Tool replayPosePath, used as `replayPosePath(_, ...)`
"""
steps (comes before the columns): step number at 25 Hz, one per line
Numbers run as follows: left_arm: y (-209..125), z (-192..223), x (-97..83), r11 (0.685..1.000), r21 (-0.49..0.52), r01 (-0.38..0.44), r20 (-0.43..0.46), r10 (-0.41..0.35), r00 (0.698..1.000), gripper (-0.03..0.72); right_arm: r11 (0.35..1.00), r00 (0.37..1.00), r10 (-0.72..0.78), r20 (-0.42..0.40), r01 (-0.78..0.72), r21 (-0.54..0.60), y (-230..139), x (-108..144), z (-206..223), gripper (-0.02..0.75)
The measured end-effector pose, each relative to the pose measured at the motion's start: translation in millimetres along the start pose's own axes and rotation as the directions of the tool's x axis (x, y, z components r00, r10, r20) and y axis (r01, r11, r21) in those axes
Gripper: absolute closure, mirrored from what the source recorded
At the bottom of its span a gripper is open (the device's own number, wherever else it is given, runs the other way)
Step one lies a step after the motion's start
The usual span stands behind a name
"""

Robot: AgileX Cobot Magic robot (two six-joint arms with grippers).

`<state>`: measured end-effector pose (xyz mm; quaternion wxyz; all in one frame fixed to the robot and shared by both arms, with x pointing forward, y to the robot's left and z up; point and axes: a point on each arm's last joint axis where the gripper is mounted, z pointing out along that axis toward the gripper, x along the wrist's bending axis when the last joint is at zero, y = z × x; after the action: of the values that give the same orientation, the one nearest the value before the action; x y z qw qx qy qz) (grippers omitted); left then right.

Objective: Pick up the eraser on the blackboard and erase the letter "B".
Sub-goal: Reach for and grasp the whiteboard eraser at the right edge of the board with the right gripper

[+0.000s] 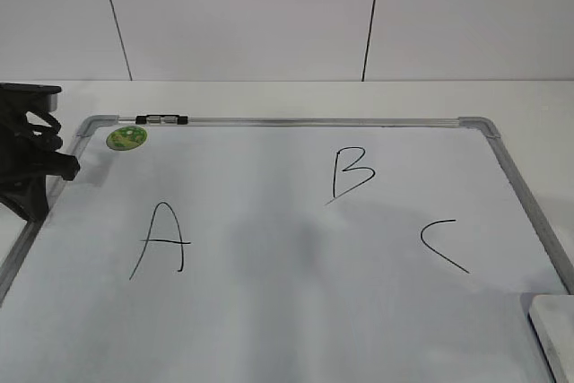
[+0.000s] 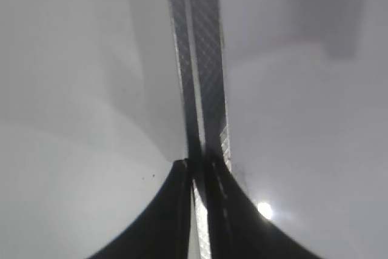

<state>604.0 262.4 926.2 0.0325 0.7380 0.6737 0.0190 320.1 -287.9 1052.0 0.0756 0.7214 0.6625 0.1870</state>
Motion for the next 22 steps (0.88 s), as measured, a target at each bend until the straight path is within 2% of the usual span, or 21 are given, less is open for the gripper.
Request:
replayPosePath(8, 0, 0, -0.2, 1.0, 0.0, 0.001, 0.002, -0.001, 1.0, 0.663, 0.999, 1.0, 0.018, 0.003, -0.019, 0.033, 4, 0, 4, 0.16)
replayPosePath(14, 0, 0, -0.2, 1.0, 0.001, 0.001, 0.002, -0.001, 1.0, 0.664, 0.992, 0.999, 0.043, 0.007, -0.044, 0.12, 19, -1, 22, 0.071)
replayPosePath(19, 0, 0, -0.2, 1.0, 0.001, 0.001, 0.002, -0.001, 1.0, 0.664, 0.994, 0.999, 0.035, -0.03, -0.031, 0.101, 39, 0, 39, 0.068)
replayPosePath(22, 0, 0, -0.2, 1.0, 0.0, 0.001, 0.002, -0.001, 1.0, 0.664, 0.988, 0.999, 0.035, -0.028, -0.031, 0.151, 47, -1, 54, 0.068)
